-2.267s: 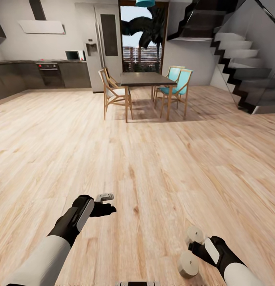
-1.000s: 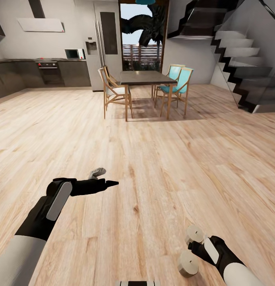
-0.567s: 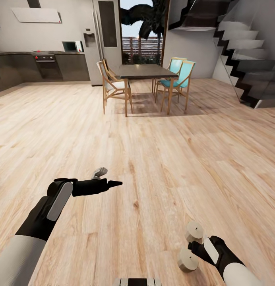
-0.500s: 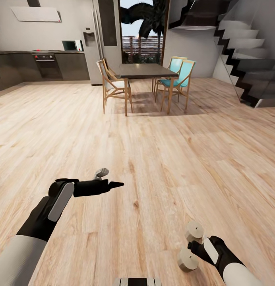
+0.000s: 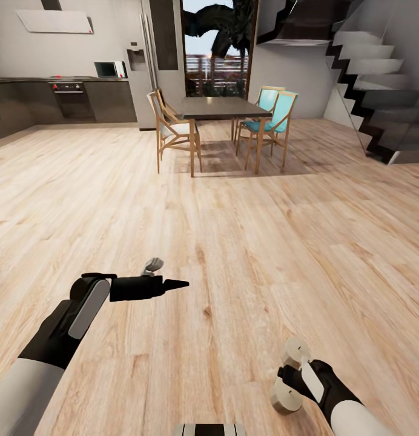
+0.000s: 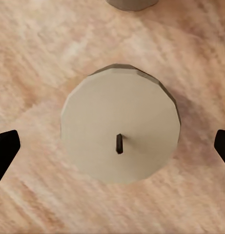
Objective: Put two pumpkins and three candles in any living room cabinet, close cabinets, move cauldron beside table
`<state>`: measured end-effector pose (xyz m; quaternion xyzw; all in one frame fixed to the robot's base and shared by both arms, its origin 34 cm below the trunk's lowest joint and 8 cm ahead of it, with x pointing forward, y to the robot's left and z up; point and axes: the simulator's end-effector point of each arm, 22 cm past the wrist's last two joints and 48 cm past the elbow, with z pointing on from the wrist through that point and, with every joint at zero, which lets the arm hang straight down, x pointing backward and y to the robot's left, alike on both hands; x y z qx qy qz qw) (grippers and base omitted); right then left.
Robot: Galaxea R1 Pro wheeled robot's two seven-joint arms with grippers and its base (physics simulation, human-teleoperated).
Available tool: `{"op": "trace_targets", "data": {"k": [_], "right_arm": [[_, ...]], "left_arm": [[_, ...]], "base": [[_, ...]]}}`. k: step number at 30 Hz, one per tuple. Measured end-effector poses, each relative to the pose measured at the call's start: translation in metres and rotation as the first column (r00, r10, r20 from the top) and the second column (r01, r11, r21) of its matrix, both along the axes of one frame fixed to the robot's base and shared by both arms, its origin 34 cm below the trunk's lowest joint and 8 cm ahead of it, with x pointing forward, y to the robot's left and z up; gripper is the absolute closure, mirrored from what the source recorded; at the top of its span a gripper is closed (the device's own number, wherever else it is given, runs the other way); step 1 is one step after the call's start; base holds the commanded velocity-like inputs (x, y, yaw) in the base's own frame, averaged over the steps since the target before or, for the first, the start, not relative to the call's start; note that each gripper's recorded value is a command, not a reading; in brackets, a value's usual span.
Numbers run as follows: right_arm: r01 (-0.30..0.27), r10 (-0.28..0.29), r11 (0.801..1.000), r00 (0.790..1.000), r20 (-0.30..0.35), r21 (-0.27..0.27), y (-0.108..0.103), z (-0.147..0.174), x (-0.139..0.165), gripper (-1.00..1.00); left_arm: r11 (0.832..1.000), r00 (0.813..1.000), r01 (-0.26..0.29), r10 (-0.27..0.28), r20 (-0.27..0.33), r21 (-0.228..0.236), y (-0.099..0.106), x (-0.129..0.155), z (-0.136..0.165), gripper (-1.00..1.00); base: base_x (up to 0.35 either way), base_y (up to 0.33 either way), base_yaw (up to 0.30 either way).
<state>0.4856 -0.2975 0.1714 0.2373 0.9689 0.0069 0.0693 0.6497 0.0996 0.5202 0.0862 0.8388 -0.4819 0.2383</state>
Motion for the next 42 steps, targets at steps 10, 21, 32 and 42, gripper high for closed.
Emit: {"op": "trace_targets", "data": {"k": [10,21,32,42], "right_arm": [[0.003,-0.003,1.000,1.000,0.017,-0.002,0.003,0.000,0.004,-1.00],[0.005,-0.005,1.000,1.000,0.023,-0.004,0.003,0.001,0.005,-1.00],[0.006,-0.006,1.000,1.000,0.024,-0.005,0.002,0.001,0.005,-1.00],[0.007,-0.007,1.000,1.000,0.004,-0.007,0.000,-0.008,-0.002,-1.00]], "left_arm": [[1.000,1.000,0.009,-0.009,0.002,-0.010,-0.001,-0.002,0.002,-1.00],[1.000,1.000,0.010,-0.010,0.004,-0.011,-0.001,-0.002,0.003,-1.00],[1.000,1.000,0.010,-0.010,0.005,-0.011,-0.001,-0.002,0.003,-1.00],[1.000,1.000,0.010,-0.010,-0.014,-0.011,-0.001,-0.001,-0.009,-1.00]], "base": [[0.000,0.000,0.000],[0.048,0.000,0.000],[0.043,0.000,0.000],[0.002,0.000,0.000]]}}
